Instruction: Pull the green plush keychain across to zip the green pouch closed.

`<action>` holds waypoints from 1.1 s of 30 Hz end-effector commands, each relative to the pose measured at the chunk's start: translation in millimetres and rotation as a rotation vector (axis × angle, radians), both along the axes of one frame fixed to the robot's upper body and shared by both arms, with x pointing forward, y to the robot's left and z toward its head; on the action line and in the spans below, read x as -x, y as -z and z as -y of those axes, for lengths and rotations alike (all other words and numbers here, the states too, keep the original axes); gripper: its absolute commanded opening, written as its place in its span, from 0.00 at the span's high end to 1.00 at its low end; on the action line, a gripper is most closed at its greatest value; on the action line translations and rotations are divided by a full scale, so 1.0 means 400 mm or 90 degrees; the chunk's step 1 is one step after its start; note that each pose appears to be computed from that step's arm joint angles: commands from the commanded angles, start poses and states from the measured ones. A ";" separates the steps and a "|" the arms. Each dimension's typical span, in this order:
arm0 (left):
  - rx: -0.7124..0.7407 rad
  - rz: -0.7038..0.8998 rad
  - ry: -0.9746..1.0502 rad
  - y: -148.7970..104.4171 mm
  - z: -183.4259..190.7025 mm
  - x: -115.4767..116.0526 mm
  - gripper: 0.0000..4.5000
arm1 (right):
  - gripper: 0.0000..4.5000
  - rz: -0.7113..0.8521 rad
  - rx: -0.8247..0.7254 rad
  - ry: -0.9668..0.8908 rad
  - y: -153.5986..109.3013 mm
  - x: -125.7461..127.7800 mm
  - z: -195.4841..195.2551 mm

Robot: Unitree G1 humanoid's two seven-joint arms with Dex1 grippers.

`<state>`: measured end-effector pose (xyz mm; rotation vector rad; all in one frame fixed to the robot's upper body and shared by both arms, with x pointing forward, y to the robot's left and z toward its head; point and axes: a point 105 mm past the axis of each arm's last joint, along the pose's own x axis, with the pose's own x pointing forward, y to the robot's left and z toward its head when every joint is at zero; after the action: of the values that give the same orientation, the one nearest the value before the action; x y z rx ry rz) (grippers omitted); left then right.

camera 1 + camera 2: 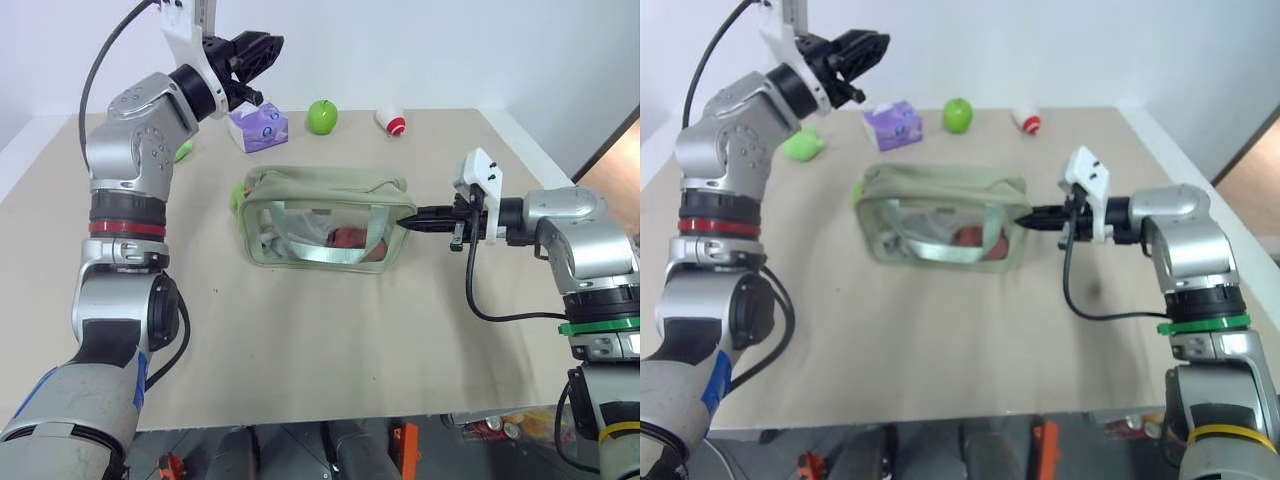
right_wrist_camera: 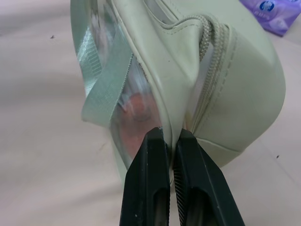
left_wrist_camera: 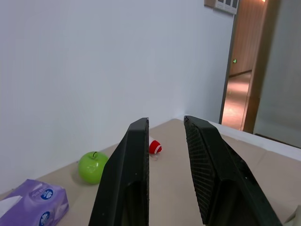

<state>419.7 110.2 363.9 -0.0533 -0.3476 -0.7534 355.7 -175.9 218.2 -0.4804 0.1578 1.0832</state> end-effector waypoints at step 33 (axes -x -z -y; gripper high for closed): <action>-0.081 -0.248 -0.073 0.402 -0.220 0.065 0.01 | 1.00 0.028 -0.020 -0.002 -0.029 0.016 -0.006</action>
<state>391.7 200.2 185.2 -0.0584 0.1278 -0.6239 353.7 -174.2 214.2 -0.4601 0.1623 1.0755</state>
